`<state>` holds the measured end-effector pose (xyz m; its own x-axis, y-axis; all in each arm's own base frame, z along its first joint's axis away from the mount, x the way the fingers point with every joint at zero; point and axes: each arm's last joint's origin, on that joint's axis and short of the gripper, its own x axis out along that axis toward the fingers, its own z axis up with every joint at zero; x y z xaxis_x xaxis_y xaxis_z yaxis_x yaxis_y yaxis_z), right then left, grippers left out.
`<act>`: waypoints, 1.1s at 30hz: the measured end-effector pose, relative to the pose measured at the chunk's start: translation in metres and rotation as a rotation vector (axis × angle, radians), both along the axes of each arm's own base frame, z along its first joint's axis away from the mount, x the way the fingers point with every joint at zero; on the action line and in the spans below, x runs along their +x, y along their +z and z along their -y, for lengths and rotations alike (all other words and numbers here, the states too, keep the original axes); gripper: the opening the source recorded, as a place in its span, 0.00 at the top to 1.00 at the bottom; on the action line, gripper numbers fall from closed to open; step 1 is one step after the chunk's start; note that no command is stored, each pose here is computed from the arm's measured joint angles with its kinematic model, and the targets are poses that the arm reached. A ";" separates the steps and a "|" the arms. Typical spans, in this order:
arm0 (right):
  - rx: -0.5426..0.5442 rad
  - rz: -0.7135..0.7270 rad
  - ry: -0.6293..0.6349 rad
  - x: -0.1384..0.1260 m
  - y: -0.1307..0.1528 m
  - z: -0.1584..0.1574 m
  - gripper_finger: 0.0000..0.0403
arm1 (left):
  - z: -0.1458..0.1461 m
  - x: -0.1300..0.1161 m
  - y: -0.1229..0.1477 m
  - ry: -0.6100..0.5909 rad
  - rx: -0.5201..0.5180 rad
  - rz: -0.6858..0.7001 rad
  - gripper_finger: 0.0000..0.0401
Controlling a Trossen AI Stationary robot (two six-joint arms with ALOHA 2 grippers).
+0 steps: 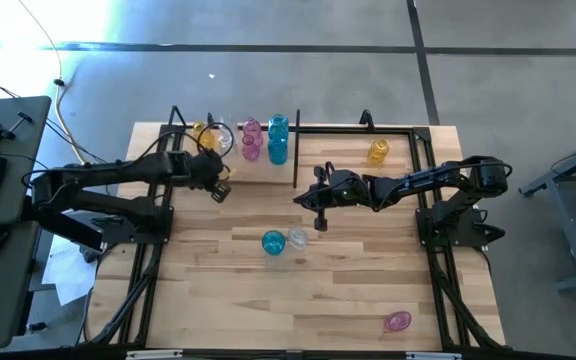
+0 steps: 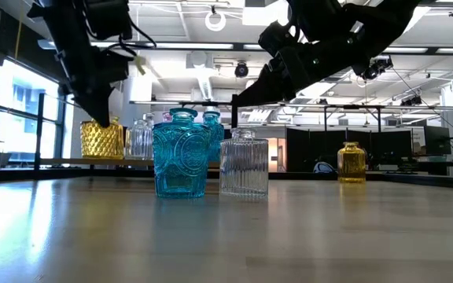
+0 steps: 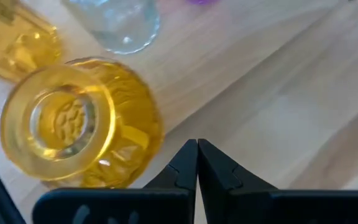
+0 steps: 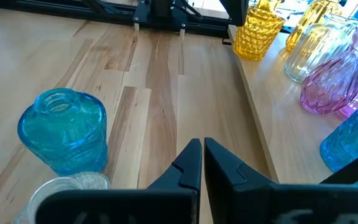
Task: Sort vases onto shelf
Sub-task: Put the bottom yellow flower vase aligned with the other yellow flower vase on the shelf
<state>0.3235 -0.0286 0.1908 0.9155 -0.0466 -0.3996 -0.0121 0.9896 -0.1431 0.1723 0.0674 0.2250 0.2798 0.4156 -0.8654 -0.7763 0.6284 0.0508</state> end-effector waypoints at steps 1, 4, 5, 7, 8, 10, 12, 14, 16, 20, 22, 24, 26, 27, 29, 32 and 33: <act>0.000 0.000 0.000 0.000 0.000 0.000 1.00 | 0.000 -0.001 -0.002 0.006 0.005 -0.007 1.00; 0.000 0.000 0.000 0.000 0.000 0.000 1.00 | -0.001 -0.003 -0.005 0.015 0.031 -0.038 1.00; 0.000 0.000 0.000 0.000 0.000 0.000 1.00 | -0.002 -0.004 -0.006 0.018 0.038 -0.048 1.00; 0.000 0.000 0.000 0.000 0.000 0.000 1.00 | -0.005 -0.006 -0.008 0.024 0.053 -0.067 1.00; 0.000 0.000 0.000 0.000 0.000 0.000 1.00 | -0.006 -0.007 -0.009 0.026 0.061 -0.074 1.00; 0.000 0.000 0.000 0.000 0.000 0.000 1.00 | -0.010 -0.009 -0.010 0.035 0.081 -0.092 1.00; 0.000 0.000 0.000 0.000 0.000 0.000 1.00 | -0.015 -0.010 -0.009 0.043 0.100 -0.093 1.00; 0.000 0.000 0.000 0.000 0.000 0.000 1.00 | -0.018 -0.010 -0.008 0.046 0.105 -0.086 1.00; 0.000 0.000 0.000 0.000 0.000 0.000 1.00 | -0.019 -0.011 -0.007 0.037 0.096 -0.094 1.00; 0.000 0.000 0.000 0.000 0.000 0.000 1.00 | -0.017 -0.011 0.002 0.021 0.075 -0.113 1.00; 0.001 0.000 -0.001 0.000 0.000 0.000 1.00 | -0.013 -0.011 0.007 0.004 0.052 -0.124 1.00; 0.001 0.000 -0.001 0.000 0.000 0.000 1.00 | -0.010 -0.011 0.009 -0.003 0.019 -0.122 1.00; 0.001 0.000 -0.001 0.000 0.000 0.000 1.00 | -0.007 -0.013 0.006 0.003 -0.021 -0.132 1.00; 0.001 0.001 -0.001 0.000 0.000 0.000 1.00 | -0.006 -0.013 0.004 0.008 -0.028 -0.136 1.00; 0.001 0.000 0.000 0.000 0.000 0.000 1.00 | -0.006 -0.016 -0.001 0.026 -0.033 -0.150 1.00; 0.001 0.000 0.000 0.000 0.000 0.000 1.00 | -0.009 -0.019 -0.008 0.066 -0.014 -0.170 1.00; 0.000 0.000 0.000 0.000 0.000 0.000 1.00 | -0.011 -0.020 -0.010 0.077 -0.010 -0.168 1.00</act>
<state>0.3235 -0.0286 0.1908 0.9156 -0.0469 -0.3993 -0.0115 0.9897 -0.1428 0.1522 0.0783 0.2149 0.0989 0.4210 -0.9016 -0.8032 0.5687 0.1775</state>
